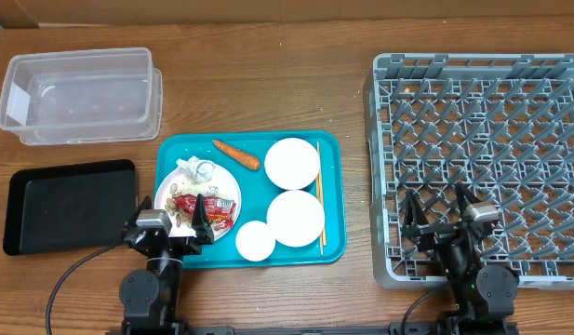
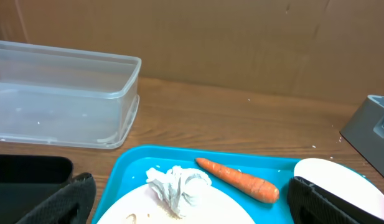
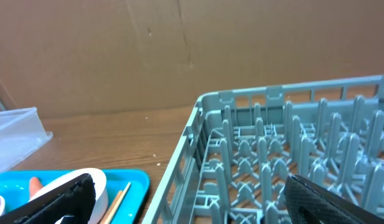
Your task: Sort waste into correct bins and load items into the dishwasher
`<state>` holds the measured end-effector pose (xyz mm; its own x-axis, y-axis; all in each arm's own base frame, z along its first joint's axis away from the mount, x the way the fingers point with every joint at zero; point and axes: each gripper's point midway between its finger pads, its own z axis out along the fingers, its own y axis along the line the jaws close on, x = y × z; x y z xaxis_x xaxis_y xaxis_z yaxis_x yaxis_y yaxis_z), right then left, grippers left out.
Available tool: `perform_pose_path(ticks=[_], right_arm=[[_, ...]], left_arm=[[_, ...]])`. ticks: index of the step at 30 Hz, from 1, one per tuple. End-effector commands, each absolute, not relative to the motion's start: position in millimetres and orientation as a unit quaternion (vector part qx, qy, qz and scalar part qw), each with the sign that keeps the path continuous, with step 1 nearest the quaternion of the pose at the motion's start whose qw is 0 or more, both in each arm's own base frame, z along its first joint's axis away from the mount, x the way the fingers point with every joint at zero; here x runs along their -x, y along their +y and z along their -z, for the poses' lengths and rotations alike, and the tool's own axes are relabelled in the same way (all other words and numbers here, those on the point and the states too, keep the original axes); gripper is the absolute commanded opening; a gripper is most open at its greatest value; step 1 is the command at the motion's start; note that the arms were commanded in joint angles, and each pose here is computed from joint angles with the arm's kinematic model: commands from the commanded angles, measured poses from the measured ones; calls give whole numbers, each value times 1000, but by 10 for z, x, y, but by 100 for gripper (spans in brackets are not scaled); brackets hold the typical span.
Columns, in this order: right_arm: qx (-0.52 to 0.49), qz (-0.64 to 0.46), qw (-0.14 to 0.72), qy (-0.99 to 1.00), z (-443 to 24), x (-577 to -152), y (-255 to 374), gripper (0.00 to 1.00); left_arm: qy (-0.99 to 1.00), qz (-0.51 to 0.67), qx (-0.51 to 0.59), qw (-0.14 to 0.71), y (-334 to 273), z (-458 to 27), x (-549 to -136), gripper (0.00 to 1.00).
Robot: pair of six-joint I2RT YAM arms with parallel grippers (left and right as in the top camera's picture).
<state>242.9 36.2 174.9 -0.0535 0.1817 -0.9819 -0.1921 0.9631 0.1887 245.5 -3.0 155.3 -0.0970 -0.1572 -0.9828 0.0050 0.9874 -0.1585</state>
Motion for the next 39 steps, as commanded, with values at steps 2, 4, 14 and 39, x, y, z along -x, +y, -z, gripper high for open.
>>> perform_pose_path(ticks=[2, 4, 14, 39], right_arm=[[-37, -179, 680, 710, -2097, -2356, 368, 100], [-42, -178, 661, 728, -2122, -2337, 367, 100], [-60, -168, 566, 805, -2572, -2358, 368, 100], [-93, -110, 339, 930, -2411, -2587, 281, 100]], left_arm=[[747, 70, 54, 659, -58, -1810, -2376, 100], [765, 68, 55, 638, -58, -1853, -2339, 100], [845, 71, 57, 528, -102, -2345, -2442, 100], [974, 77, 71, 200, -210, -1691, -3247, 100]])
